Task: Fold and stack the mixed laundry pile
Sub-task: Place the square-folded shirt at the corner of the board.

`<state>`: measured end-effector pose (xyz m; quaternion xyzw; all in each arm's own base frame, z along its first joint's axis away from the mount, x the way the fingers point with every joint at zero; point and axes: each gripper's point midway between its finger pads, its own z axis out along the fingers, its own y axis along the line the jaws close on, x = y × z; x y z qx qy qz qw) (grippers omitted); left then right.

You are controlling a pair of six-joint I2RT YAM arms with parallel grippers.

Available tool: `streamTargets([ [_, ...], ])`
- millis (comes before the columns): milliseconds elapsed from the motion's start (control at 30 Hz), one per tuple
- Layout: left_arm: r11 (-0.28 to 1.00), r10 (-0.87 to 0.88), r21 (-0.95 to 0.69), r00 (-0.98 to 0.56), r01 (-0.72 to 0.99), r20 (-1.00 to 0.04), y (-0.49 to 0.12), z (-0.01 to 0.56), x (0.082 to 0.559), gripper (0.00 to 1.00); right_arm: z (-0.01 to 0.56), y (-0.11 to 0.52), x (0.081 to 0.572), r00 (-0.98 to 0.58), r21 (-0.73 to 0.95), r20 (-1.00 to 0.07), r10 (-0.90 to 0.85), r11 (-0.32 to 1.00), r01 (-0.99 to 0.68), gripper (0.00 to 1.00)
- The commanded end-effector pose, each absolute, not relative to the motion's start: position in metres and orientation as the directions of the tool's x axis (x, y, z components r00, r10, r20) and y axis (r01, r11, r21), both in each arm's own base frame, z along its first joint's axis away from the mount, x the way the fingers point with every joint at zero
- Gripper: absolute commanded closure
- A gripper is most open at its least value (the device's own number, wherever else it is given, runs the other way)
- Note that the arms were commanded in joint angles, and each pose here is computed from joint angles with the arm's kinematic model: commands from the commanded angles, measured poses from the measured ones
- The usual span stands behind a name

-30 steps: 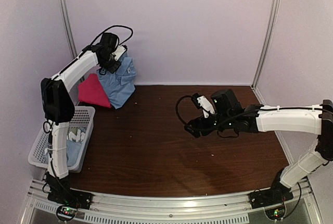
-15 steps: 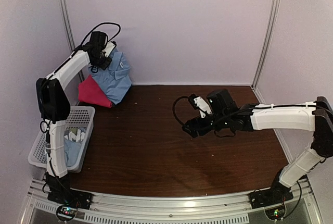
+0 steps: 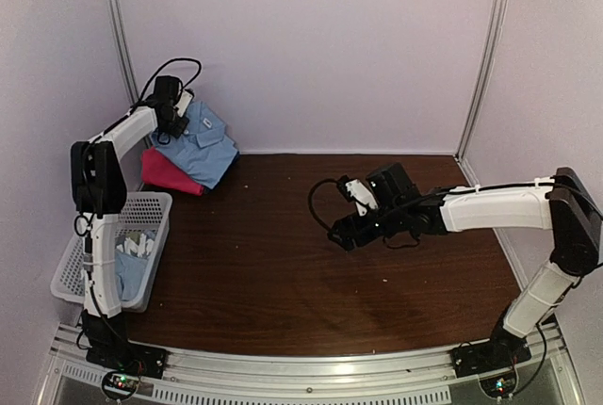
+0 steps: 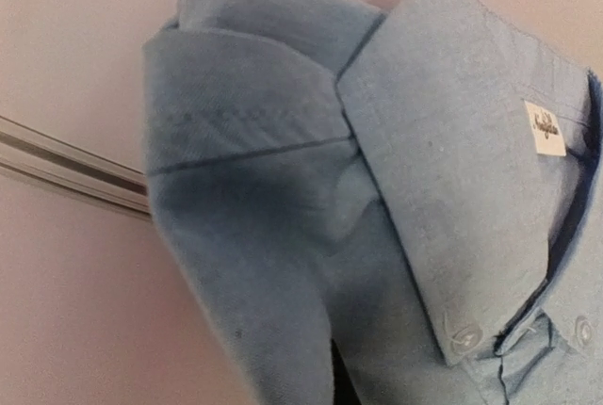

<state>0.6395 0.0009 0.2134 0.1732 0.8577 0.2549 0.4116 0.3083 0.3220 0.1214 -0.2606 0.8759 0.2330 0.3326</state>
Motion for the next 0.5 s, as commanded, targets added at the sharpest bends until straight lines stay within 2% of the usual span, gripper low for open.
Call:
streamTargets([
  [0,0.784,0.49,0.62,-0.584,-0.03,-0.647,0.03,0.211,0.66,1.0,0.126,0.328,0.318,-0.643,0.254,-0.709,-0.288,0.747,-0.615,0.17],
  [300,0.758,0.452,0.65,-0.675,-0.054,-0.583,0.076,0.146,0.667,0.98,0.117,0.328,0.325,-0.662,0.264,-0.689,-0.296,0.748,-0.609,0.18],
  [333,0.754,0.448,0.653,-0.678,-0.063,-0.583,0.078,0.143,0.667,0.92,0.116,0.328,0.326,-0.664,0.266,-0.687,-0.296,0.747,-0.609,0.18],
  [400,0.748,0.417,0.654,-0.688,-0.112,-0.594,0.095,0.144,0.666,0.61,0.115,0.329,0.327,-0.668,0.272,-0.683,-0.296,0.745,-0.609,0.18],
  [467,0.753,0.39,0.641,-0.685,-0.147,-0.615,0.103,0.146,0.667,0.48,0.115,0.33,0.327,-0.67,0.277,-0.681,-0.298,0.742,-0.611,0.18],
])
